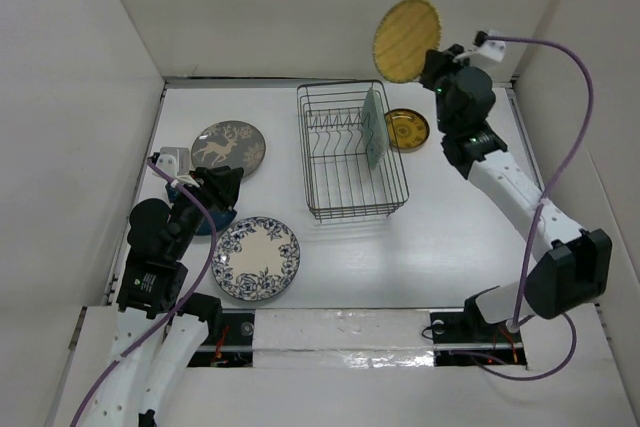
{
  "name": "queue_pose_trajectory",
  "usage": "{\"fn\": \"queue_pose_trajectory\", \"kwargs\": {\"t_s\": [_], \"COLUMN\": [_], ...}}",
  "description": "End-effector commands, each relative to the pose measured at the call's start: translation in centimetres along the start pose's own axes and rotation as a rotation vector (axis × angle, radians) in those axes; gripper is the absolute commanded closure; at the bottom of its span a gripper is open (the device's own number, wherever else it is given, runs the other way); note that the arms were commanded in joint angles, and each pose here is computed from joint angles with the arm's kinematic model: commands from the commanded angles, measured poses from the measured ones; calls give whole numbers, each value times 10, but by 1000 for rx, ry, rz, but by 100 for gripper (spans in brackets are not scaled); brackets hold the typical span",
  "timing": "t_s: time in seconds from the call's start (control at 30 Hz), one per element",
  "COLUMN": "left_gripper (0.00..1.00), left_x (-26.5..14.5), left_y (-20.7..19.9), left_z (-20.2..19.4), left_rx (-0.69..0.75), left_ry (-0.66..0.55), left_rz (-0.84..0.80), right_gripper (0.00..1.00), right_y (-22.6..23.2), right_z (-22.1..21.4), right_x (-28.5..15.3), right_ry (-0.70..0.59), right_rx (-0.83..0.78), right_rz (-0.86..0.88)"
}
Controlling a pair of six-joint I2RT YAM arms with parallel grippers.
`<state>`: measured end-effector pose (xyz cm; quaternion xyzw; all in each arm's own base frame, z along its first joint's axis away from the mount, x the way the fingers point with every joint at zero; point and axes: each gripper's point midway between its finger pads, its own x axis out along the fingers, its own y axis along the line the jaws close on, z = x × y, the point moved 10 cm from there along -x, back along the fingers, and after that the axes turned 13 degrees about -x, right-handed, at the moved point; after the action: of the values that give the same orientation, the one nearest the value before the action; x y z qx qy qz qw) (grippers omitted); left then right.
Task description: Load the plates into the dish rack
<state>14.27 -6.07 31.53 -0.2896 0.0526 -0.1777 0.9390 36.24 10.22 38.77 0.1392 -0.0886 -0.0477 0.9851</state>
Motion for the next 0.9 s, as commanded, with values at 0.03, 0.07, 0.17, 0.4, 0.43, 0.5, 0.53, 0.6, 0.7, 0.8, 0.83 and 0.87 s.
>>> {"fn": "queue_pose_trajectory", "kwargs": {"t_s": [0.03,0.07,0.17,0.4,0.43,0.5,0.53,0.6,0.7,0.8,0.83,0.87], "left_gripper": [68,67,68,68,67,67,67,68,67,67,68,68], "left_x": [0,0,-1,0,-1,-1,0,-1,-1,-1,0,0], "left_y": [-6,-6,-6,-6,-6,-6,-6,-7,-7,-7,-7,-7], "left_z": [9,9,9,9,9,9,9,9,9,9,9,9], "left_rx": [18,18,19,21,19,19,19,20,18,18,18,20], "left_ry": [-38,-38,-40,-36,-39,-38,-37,-39,-37,-37,-38,-36], "left_rz": [-29,-29,-28,-28,-30,-31,-30,-32,-32,-32,-33,-33], "right_gripper": [100,100,100,100,100,100,100,100,100,100,100,100], "right_y": [38,50,77,101,101,102,101,104,101,98,100,99], "right_z": [-9,2,-20,-65,-70,-79,-83,-93,-109,-128,-135,-144], "right_x": [6,10,14,22,23,25,25,22,20,15,12,9], "right_ry": [76,61,117,185,192,209,219,234,265,303,316,334], "right_rx": [-378,-399,-570,-763,-772,-785,-788,-796,-800,-787,-772,-764], "right_rz": [-70,-73,-116,-179,-177,-177,-174,-160,-151,-126,-110,-97]}}
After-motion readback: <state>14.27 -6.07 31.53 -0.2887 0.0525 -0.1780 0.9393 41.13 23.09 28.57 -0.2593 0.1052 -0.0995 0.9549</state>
